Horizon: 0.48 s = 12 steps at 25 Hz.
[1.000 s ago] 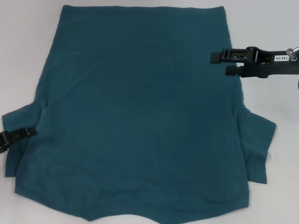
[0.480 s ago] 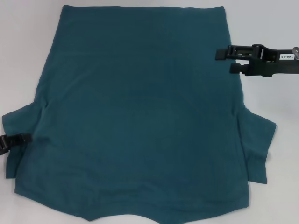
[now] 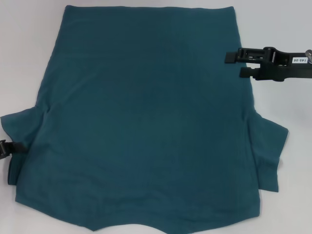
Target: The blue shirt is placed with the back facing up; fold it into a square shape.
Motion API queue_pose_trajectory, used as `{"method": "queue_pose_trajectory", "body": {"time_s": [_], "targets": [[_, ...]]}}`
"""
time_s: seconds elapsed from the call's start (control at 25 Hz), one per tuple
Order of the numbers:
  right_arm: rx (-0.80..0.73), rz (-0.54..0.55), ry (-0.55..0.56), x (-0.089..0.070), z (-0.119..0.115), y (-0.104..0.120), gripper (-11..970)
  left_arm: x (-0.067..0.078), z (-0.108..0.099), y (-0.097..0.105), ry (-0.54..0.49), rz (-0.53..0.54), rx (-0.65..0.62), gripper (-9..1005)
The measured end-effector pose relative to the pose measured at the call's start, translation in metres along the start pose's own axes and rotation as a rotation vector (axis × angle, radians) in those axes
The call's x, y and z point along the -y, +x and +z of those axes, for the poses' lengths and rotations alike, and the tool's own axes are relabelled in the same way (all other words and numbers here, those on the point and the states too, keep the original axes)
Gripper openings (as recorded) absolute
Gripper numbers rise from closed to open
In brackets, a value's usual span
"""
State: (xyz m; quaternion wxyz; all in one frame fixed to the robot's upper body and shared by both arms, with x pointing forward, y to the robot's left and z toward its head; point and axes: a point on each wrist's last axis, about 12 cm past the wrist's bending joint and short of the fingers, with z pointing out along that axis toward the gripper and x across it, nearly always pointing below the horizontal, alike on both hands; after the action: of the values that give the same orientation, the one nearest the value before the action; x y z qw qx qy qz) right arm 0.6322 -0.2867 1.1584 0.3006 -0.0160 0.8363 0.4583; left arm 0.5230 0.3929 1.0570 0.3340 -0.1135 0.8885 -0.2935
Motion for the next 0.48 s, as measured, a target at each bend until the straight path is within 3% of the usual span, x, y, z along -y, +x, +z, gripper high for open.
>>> {"method": "queue_pose_trajectory", "body": {"time_s": [0.28,0.48], "targets": [[0.001,-0.001,0.001,0.000,0.000,-0.001,944,0.000,-0.006,-0.008,-0.020,0.039,0.006,0],[0.005,-0.004,0.006,0.001,-0.002,-0.003,945,0.003,-0.010,-0.023,-0.072,0.144,-0.030,0]]}}
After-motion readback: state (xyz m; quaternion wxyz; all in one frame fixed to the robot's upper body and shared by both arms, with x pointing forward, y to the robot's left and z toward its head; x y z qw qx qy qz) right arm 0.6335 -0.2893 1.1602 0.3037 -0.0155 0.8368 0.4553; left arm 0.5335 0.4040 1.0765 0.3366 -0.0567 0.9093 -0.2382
